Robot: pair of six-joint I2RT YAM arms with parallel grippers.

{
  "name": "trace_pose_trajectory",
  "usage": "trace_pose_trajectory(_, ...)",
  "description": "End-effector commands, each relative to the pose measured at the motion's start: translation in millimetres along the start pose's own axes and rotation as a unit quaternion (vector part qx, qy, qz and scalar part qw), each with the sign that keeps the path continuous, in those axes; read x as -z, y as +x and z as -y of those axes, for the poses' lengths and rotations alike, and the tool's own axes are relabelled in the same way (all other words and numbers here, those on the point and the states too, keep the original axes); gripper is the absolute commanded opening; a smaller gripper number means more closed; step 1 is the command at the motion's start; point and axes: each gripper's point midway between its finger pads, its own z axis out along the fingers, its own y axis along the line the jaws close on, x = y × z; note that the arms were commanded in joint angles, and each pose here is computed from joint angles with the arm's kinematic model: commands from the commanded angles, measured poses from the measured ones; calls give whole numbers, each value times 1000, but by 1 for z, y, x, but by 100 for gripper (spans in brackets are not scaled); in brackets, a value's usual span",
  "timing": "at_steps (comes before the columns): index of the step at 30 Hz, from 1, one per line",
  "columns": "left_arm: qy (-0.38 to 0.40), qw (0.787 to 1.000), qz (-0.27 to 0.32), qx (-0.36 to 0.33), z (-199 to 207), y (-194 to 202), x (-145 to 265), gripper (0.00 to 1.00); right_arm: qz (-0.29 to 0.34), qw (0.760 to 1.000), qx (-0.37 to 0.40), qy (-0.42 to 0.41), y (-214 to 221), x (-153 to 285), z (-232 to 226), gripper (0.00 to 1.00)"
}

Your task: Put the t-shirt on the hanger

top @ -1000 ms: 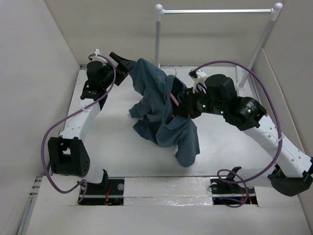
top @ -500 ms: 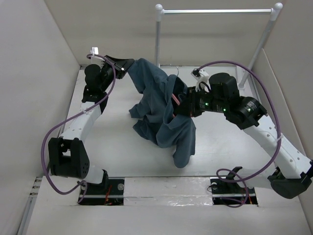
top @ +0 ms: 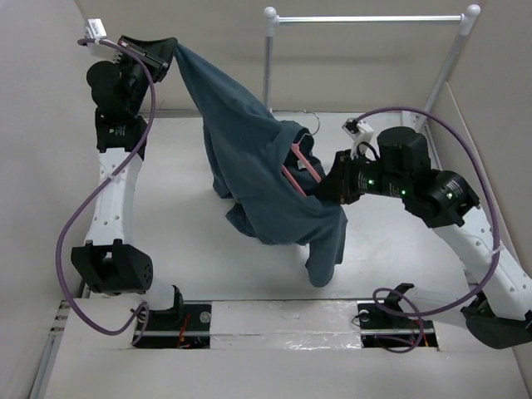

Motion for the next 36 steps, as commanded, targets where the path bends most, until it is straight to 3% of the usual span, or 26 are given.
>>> trace_pose_trajectory(1, -42, 998, 8, -43, -19, -5, -6, 0, 56, 998, 31, -27, -27, 38, -25, 0)
trace_pose_trajectory(10, -112, 988, 10, -103, -34, -28, -6, 0, 131, 987, 68, -70, -84, 103, -68, 0)
trace_pose_trajectory(16, -143, 985, -30, -92, -67, 8, 21, 0, 93, 995, 20, -7, -67, 66, -25, 0)
trace_pose_trajectory(19, -128, 984, -10, -123, -41, -10, 23, 0, 85, 996, 11, 19, -63, 57, -12, 0)
trace_pose_trajectory(22, -128, 977, -27, -168, -21, -11, 20, 0, 104, 994, 21, 28, -74, 60, -12, 0)
trace_pose_trajectory(24, -105, 974, -74, -185, -10, 17, 18, 17, 112, 993, 23, 35, -79, 58, -9, 0)
trace_pose_trajectory(25, -91, 974, -85, -187, -1, 25, 18, 36, 120, 991, 26, 44, -83, 57, -7, 0)
trace_pose_trajectory(28, -61, 970, -136, -194, 30, 68, 22, 54, 143, 986, 18, 82, -91, 47, 8, 0)
trace_pose_trajectory(30, -46, 968, -158, -191, 49, 92, 29, 58, 164, 983, 17, 83, -100, 44, 6, 0)
trace_pose_trajectory(36, 54, 963, -258, -62, 96, 175, 53, 64, 184, 979, 40, 81, -111, 32, -1, 0)
